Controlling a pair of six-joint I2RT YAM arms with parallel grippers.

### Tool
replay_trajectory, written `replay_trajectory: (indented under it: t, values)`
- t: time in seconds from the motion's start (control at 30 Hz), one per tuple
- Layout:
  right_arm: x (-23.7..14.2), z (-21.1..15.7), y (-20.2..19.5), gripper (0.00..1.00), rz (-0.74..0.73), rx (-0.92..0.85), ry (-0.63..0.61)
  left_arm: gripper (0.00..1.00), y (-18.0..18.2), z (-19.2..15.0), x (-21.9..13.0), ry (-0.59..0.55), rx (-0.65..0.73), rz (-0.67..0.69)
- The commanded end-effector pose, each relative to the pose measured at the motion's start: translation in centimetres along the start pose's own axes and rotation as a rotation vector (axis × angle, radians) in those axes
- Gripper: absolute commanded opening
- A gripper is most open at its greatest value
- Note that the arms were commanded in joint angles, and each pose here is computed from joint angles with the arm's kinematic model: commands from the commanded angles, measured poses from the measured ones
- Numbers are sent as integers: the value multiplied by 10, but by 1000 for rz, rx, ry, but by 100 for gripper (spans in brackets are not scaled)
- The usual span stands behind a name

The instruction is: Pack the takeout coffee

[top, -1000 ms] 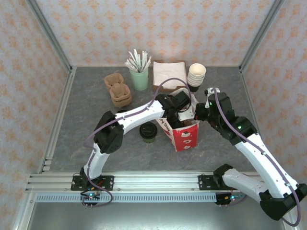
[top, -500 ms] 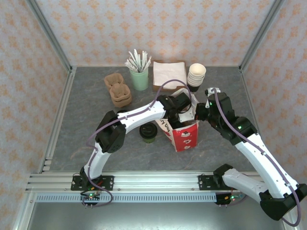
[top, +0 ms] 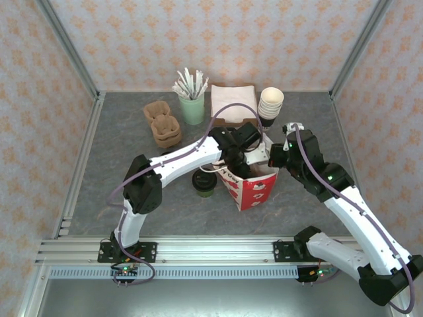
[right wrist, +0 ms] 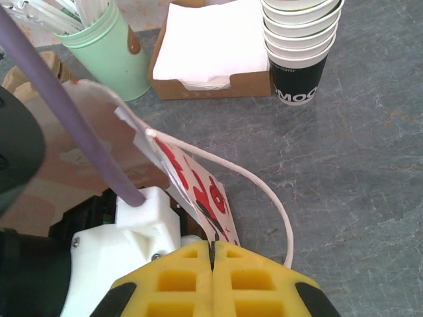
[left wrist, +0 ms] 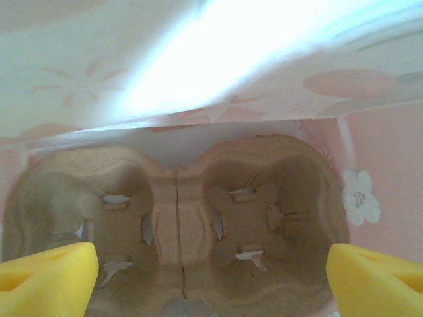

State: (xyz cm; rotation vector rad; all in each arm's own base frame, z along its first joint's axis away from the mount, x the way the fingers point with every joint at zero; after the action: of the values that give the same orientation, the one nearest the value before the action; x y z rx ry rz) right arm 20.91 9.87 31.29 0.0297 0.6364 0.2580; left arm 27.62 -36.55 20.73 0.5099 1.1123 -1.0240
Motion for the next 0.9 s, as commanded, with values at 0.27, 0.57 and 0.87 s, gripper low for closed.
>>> replay_trajectory:
  t: [0.27, 0.57, 0.87]
  values:
    - [-7, -8, -12, 0, -91, 10, 15, 92, -16, 6, -55, -101, 30, 5]
    - [-9, -8, -18, 0, -148, 56, 7, 92, -21, 9, -83, -171, 32, 14]
    - [-10, -6, -18, 0, -146, 82, -2, 91, -25, 15, -106, -274, 13, 14]
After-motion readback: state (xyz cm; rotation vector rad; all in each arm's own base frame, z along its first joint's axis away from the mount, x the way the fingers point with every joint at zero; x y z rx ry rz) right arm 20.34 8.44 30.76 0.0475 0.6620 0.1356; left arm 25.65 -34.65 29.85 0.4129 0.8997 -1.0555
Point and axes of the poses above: each hand's point on the last joint's axis, 136 mm out from that joint toward the fingers, its own x axis out along the fingers, its own y axis along the line the jaws close on, z = x × y, the point moved 7 cm from there along -x, back along the fingers, and after that the axes turned 10 degrees about -x, right-handed, at the moved point
